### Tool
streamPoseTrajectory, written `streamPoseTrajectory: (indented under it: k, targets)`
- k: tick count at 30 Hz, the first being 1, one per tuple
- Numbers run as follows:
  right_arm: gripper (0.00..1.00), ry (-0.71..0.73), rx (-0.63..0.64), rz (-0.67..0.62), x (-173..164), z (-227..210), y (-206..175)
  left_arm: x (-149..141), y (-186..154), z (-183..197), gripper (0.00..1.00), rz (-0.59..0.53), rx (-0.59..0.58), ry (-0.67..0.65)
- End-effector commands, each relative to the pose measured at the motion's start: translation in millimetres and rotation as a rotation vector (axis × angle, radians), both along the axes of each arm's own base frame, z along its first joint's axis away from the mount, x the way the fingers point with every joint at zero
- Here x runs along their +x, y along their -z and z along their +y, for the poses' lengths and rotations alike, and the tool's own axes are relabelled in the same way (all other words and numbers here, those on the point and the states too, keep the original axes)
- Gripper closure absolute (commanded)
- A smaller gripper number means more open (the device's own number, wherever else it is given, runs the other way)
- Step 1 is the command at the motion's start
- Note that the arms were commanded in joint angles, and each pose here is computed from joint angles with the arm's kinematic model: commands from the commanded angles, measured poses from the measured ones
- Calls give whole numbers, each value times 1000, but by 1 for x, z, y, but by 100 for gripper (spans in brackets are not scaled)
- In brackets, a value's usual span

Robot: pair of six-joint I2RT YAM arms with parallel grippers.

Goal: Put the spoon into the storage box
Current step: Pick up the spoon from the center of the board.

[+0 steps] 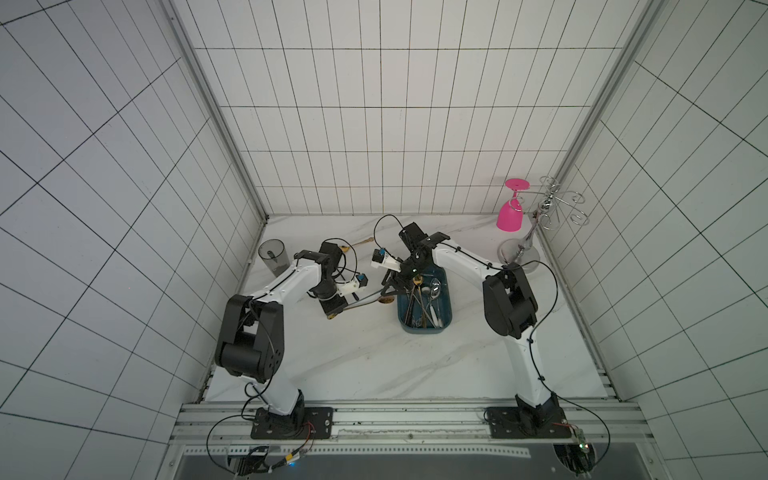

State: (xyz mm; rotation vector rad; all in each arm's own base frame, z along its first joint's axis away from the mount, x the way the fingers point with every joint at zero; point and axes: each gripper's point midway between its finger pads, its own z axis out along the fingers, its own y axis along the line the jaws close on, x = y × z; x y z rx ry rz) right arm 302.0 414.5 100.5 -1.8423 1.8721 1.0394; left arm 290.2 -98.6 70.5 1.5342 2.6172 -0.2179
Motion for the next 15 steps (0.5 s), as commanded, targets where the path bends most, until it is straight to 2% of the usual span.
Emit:
streamPoseTrajectory:
  k: [1,3,9,11,14,15]
  targets:
    - [59,-57,36,27,-10,7,-7,1,-9,-5,100,-28,-27,18]
    - [64,-60,36,33,-10,8,-4,1,-9,-5,100,-28,-29,19]
    - [70,-62,30,32,-9,10,2,1,-10,-5,100,-31,-30,22]
    - [76,-64,26,31,-9,10,4,1,-11,-5,100,-33,-28,22]
    - [89,-75,25,22,-10,10,5,1,-12,-5,100,-35,-30,22]
    - [100,-83,28,19,-11,10,4,1,-11,-5,100,-33,-31,22]
